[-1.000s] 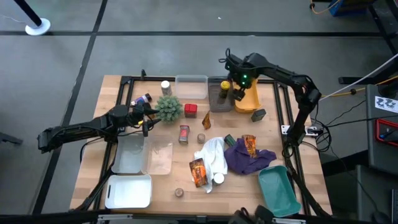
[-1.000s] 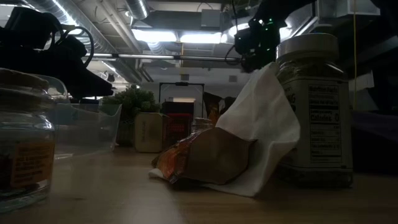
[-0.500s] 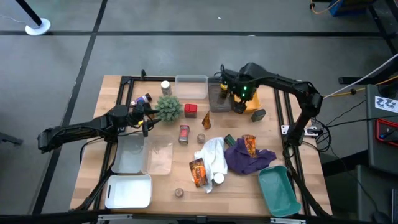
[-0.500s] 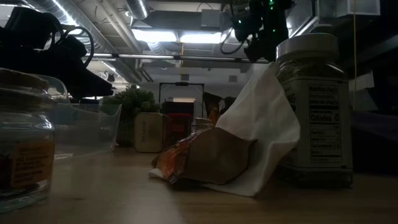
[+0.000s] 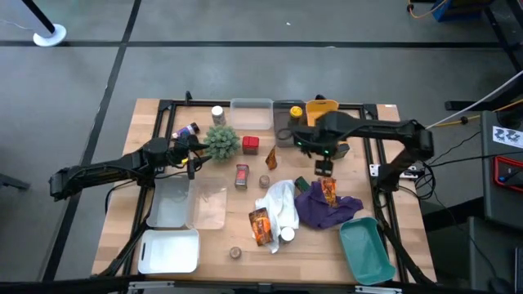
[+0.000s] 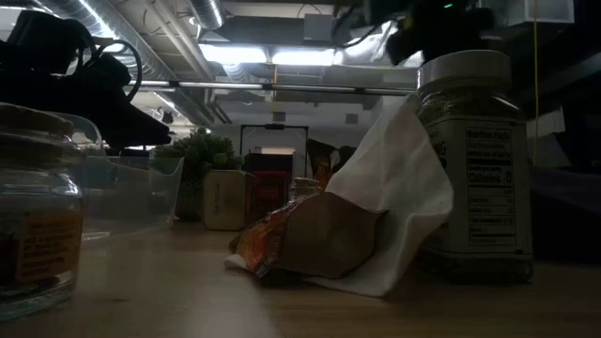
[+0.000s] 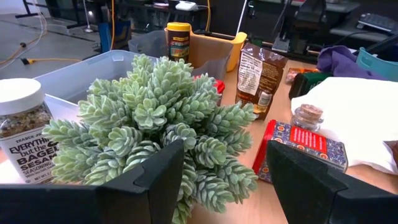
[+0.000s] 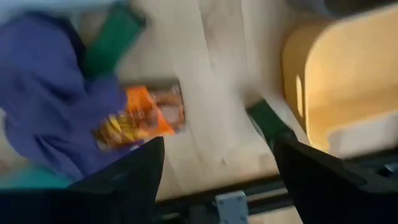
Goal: Sort spices by type
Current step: Put the top black seasoning can into the yellow bin, then put the orange seasoning bottle into the top transparent bin
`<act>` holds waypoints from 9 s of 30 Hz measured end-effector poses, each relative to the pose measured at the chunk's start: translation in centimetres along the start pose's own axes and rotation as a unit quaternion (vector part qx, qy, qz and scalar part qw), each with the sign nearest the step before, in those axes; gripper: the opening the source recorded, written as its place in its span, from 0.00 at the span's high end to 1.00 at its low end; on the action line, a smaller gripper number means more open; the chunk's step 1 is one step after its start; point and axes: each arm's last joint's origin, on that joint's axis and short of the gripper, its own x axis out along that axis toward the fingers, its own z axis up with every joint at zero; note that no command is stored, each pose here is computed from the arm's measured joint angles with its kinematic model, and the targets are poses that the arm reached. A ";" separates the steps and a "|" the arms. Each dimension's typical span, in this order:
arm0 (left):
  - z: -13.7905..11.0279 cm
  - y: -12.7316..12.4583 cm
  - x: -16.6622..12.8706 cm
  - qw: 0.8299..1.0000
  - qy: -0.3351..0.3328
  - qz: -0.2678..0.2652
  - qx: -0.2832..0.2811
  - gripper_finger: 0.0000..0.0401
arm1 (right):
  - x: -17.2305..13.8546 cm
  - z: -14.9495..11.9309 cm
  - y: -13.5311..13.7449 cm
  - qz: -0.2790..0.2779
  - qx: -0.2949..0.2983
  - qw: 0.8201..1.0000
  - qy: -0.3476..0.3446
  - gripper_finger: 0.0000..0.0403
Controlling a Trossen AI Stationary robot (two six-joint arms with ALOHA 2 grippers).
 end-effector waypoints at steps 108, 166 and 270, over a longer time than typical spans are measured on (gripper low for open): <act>0.0 0.0 0.0 1.000 0.000 0.000 -0.002 0.45 | -0.6 -5.9 -8.2 -0.096 0.008 0.972 -0.215 0.69; 0.0 0.0 0.0 1.000 -0.001 0.000 -0.018 0.45 | 11.7 -1.1 -22.4 -0.046 0.066 0.989 -0.121 0.66; 7.2 1.1 -0.7 0.935 0.191 0.288 -0.081 0.45 | 11.7 -1.0 -22.6 -0.069 0.074 0.988 -0.117 0.44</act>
